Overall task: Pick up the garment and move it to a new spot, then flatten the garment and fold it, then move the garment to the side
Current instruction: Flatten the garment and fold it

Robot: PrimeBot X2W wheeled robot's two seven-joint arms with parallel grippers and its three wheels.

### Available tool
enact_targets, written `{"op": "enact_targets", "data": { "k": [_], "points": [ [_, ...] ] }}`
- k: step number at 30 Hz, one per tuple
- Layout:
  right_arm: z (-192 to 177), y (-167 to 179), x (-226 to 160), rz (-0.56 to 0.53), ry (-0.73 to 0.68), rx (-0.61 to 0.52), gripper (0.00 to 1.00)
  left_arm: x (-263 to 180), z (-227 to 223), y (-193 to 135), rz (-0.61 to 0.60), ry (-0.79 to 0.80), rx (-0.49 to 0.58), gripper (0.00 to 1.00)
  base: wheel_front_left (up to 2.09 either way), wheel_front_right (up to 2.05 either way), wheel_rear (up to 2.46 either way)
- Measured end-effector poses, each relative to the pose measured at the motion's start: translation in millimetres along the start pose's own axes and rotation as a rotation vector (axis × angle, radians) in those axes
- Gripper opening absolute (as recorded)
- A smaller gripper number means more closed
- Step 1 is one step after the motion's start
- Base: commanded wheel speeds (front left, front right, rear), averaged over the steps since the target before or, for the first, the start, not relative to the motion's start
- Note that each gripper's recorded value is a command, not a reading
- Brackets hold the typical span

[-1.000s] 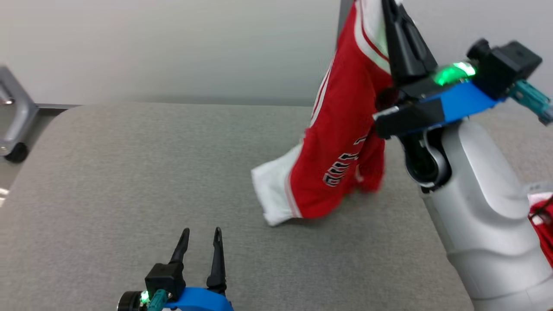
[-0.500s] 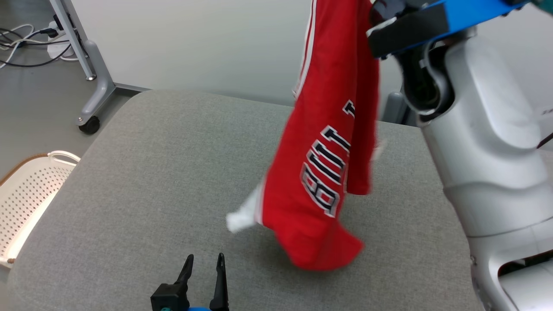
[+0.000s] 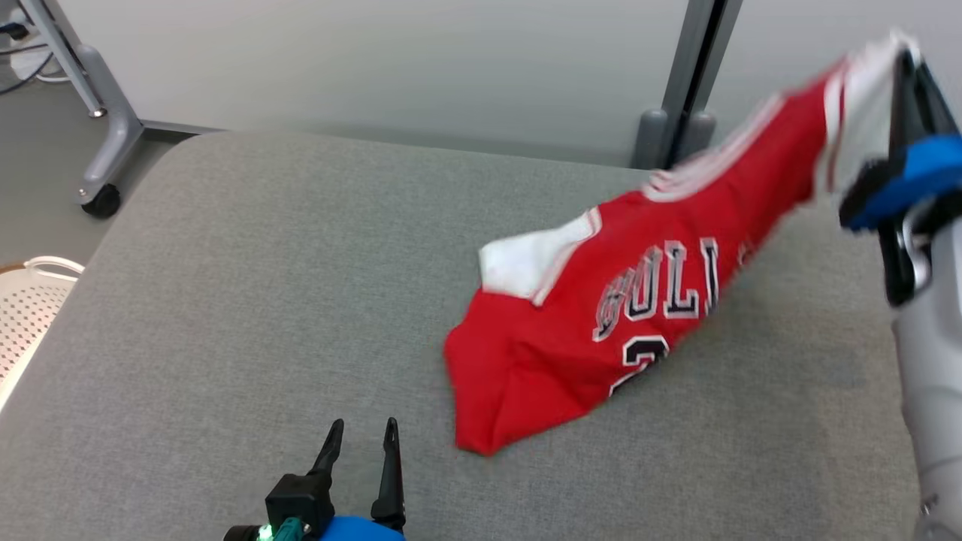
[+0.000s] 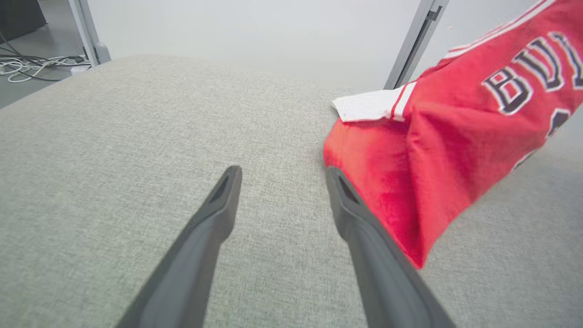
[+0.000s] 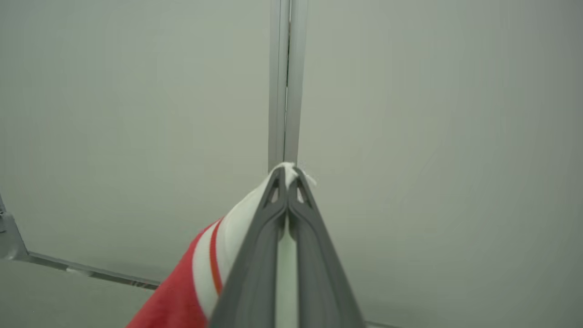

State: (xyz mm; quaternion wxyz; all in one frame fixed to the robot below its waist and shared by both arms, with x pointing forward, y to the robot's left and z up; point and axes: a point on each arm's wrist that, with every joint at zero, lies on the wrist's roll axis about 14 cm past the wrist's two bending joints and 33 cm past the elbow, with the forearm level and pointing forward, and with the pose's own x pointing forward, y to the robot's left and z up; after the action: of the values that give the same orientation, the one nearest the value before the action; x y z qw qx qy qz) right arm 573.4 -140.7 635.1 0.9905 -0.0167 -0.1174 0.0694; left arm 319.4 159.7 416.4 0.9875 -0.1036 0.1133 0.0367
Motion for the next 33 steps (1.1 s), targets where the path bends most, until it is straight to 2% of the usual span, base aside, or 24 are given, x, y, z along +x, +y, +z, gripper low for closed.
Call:
{"op": "enact_targets", "data": {
  "k": [1, 2, 3, 6, 10, 13, 18, 23, 33],
  "points": [
    [-20, -12, -9, -0.027, 0.051, -0.014, 0.0, 2, -1, -2, -0.006, 0.006, 0.001, 1.0, 0.0, 0.0, 0.0],
    [-40, -24, -18, -0.051, 0.103, -0.027, 0.18, 3, -3, -4, -0.014, 0.012, 0.004, 1.0, 0.0, 0.0, 0.0],
    [-58, -36, -29, -0.079, 0.153, -0.035, 1.0, 5, -4, -6, -0.02, 0.016, 0.006, 1.0, 0.0, 0.0, 0.0],
    [-93, -64, -57, -0.148, 0.245, -0.039, 1.0, 11, -4, -12, -0.039, 0.022, 0.012, 1.0, 0.0, 0.0, 0.0],
    [-109, -72, -81, -0.189, 0.272, -0.021, 1.0, 20, -6, -21, -0.071, 0.03, 0.027, 1.0, 0.0, 0.0, 0.0],
    [-121, -66, -99, -0.192, 0.295, 0.009, 1.0, 27, -5, -29, -0.098, 0.031, 0.032, 1.0, 0.0, 0.0, 0.0],
    [-129, -37, -116, -0.118, 0.306, 0.026, 1.0, 36, -3, -44, -0.143, 0.029, 0.038, 1.0, 0.0, 0.0, 0.0],
    [-136, -11, -134, -0.059, 0.315, 0.076, 1.0, 36, -21, -53, -0.173, 0.089, 0.035, 1.0, 0.0, 0.0, 0.0],
    [-136, -5, -150, -0.034, 0.312, 0.096, 1.0, 49, -59, -53, -0.161, 0.225, 0.091, 1.0, 0.0, 0.0, 0.0]
  ]
}}
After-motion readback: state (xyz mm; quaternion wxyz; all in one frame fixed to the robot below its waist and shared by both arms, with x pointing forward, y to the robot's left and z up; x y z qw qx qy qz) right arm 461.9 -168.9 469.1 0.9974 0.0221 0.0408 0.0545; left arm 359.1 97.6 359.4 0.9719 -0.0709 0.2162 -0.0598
